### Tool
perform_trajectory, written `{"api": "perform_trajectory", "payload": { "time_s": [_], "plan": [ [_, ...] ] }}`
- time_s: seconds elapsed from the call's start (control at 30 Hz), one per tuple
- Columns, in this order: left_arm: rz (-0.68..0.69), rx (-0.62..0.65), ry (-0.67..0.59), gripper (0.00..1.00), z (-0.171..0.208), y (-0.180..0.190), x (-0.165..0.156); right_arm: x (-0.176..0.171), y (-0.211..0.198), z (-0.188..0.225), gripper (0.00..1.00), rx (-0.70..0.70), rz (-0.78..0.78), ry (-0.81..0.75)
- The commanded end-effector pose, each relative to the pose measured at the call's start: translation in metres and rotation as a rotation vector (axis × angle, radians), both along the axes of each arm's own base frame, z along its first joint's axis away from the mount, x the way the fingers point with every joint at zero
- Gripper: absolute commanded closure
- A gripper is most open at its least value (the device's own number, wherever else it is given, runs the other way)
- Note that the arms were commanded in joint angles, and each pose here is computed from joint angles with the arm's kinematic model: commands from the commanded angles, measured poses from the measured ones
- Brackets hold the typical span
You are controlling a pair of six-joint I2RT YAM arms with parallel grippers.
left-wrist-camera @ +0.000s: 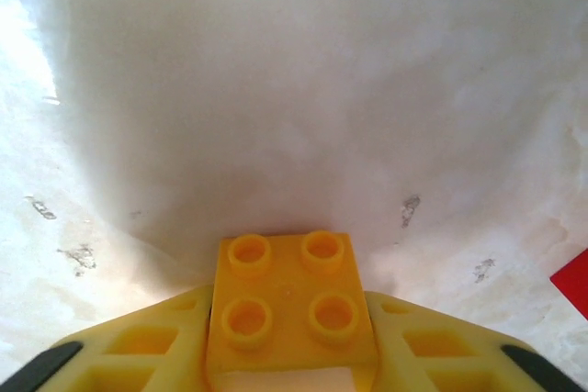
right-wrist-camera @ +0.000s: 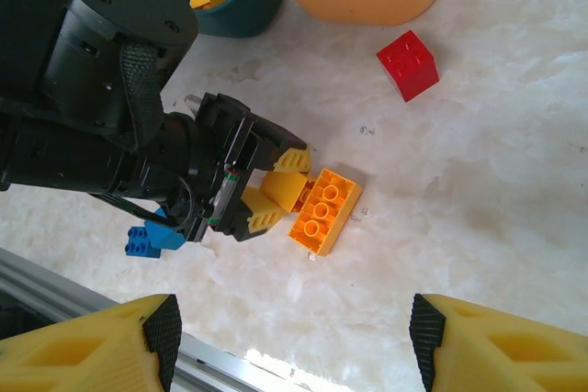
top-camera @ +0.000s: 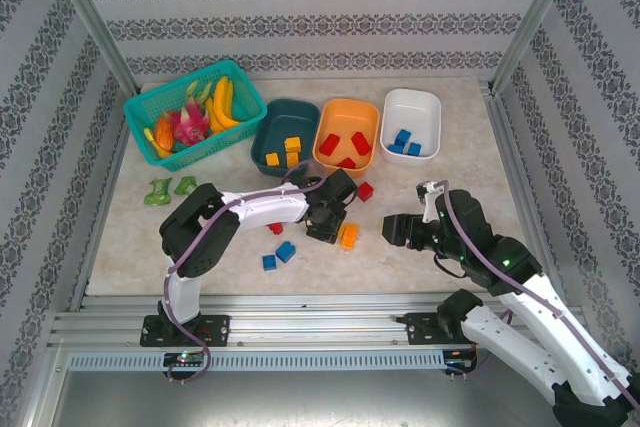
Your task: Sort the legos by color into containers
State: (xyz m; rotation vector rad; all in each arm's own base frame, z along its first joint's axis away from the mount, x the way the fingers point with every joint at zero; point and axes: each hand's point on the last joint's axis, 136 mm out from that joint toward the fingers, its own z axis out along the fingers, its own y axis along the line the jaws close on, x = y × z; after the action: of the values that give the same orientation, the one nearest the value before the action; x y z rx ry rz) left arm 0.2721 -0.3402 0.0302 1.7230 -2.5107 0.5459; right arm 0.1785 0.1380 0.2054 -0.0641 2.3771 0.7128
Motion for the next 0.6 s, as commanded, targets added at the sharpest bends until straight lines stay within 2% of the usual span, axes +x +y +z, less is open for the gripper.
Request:
{"api": "perform_trajectory", "payload": {
  "time_s": [0.0, 0.13, 0.23, 0.4, 0.57],
  "plan": [
    [0.22, 0.019, 0.059, 0.68, -0.004, 0.008, 0.001, 0.003, 0.005, 0.011, 0.31, 0.022, 0.029, -0.026],
    [0.169, 0.051, -0.049, 0.73, 0.023, 0.021, 0.022, 0.006, 0.007, 0.015, 0.31, 0.028, 0.027, -0.035],
    [0.064, 0.101, -0.12, 0.74, 0.054, 0.037, 0.044, 0.011, 0.009, 0.02, 0.31, 0.032, 0.027, -0.048],
    [-0.225, 0.251, -0.246, 0.75, 0.106, 0.082, 0.088, 0.028, 0.027, 0.037, 0.31, 0.012, 0.09, -0.094],
    [-0.44, 0.404, -0.325, 0.79, 0.137, 0.135, 0.132, 0.055, 0.055, 0.055, 0.31, 0.014, 0.138, -0.134]
  ]
}}
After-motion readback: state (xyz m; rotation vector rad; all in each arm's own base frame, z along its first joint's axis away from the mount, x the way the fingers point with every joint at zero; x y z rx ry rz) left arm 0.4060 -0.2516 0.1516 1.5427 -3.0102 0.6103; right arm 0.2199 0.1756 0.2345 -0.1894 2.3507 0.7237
